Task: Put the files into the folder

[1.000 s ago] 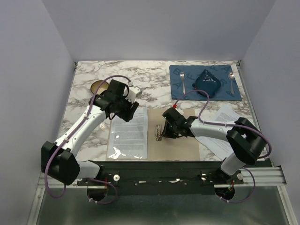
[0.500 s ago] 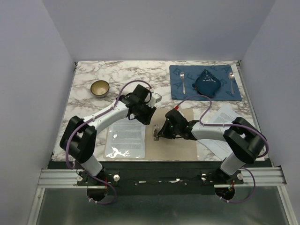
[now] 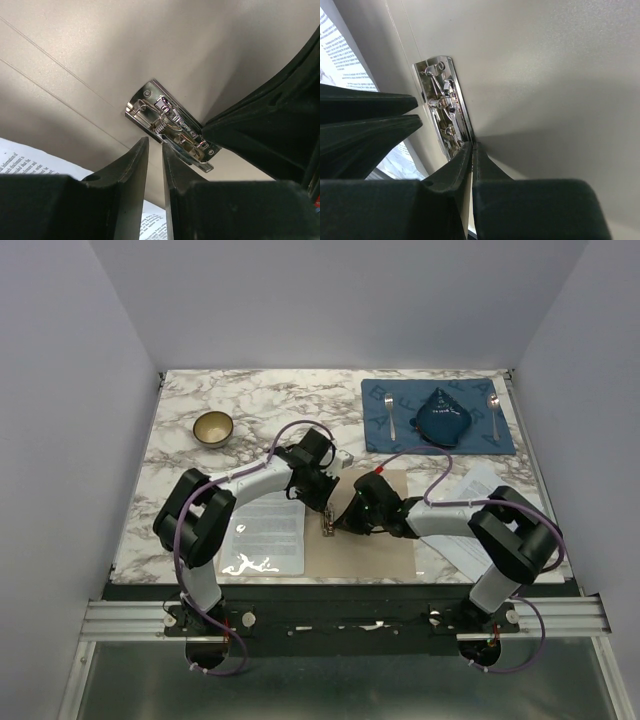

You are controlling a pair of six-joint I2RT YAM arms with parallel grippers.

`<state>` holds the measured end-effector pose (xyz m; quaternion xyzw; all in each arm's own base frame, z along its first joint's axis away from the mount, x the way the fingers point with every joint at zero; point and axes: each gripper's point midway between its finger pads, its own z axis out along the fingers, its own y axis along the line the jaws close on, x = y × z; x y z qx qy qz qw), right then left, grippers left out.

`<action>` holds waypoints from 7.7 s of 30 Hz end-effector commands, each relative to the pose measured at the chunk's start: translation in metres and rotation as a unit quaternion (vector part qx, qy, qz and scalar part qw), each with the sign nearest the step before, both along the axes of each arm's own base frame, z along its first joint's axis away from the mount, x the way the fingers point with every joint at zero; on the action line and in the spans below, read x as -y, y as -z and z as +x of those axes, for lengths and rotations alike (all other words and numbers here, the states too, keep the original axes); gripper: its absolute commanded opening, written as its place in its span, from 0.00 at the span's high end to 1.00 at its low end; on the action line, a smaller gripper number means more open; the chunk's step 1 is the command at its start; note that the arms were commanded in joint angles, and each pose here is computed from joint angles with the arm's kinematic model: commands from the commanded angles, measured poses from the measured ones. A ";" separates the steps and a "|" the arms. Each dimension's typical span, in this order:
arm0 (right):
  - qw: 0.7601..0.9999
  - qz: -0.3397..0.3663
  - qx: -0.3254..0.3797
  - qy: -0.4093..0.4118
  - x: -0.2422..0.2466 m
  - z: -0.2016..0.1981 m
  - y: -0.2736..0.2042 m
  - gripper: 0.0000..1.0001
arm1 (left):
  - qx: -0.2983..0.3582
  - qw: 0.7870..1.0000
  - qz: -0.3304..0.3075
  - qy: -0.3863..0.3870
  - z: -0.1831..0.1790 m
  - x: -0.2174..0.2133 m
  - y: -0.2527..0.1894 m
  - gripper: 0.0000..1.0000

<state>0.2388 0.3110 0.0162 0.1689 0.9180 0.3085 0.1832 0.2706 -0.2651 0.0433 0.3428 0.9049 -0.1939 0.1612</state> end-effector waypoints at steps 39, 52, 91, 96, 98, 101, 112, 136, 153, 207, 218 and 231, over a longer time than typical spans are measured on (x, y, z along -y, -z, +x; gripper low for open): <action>0.980 -0.149 -0.105 0.074 0.103 -0.014 0.090 0.91 | 0.026 1.000 0.008 0.014 -0.009 -0.007 -0.030 0.39; 0.987 -0.128 -0.076 0.065 0.096 -0.007 0.064 0.70 | 0.004 0.999 0.024 0.041 -0.026 -0.019 0.019 0.48; 0.995 -0.096 -0.006 0.033 0.076 0.030 0.013 0.85 | -0.001 0.996 -0.083 0.021 -0.009 -0.004 -0.036 0.46; 0.997 -0.058 0.047 -0.003 0.058 0.031 -0.017 0.90 | -0.012 0.996 -0.090 0.012 -0.012 -0.001 -0.039 0.50; 0.997 -0.045 0.065 -0.026 0.051 0.032 -0.031 0.91 | -0.015 0.996 -0.091 0.015 -0.013 -0.001 -0.038 0.50; 0.996 -0.040 0.067 -0.038 0.049 0.028 -0.035 0.92 | -0.020 0.996 -0.089 0.015 -0.015 -0.002 -0.035 0.51; 0.999 -0.021 0.008 -0.042 0.028 0.005 -0.001 0.98 | -0.029 0.994 -0.102 0.025 -0.024 0.010 -0.032 0.58; 0.998 -0.056 -0.020 -0.036 0.033 0.005 0.033 1.00 | 0.009 0.998 -0.068 0.002 -0.010 0.011 0.010 0.51; 0.997 -0.063 -0.031 -0.033 0.040 -0.002 0.041 1.00 | 0.014 0.999 -0.052 -0.003 -0.007 0.007 0.019 0.66; 0.996 -0.068 -0.047 -0.031 0.043 -0.006 0.050 1.00 | 0.005 0.999 -0.049 0.018 -0.020 0.016 0.007 0.68; 0.996 -0.066 -0.048 -0.031 0.041 -0.005 0.050 1.00 | -0.001 0.999 -0.036 0.018 -0.020 0.014 0.019 0.69; 0.996 -0.066 -0.052 -0.033 0.042 -0.006 0.052 1.00 | -0.008 1.000 -0.008 0.006 -0.017 0.008 0.031 0.80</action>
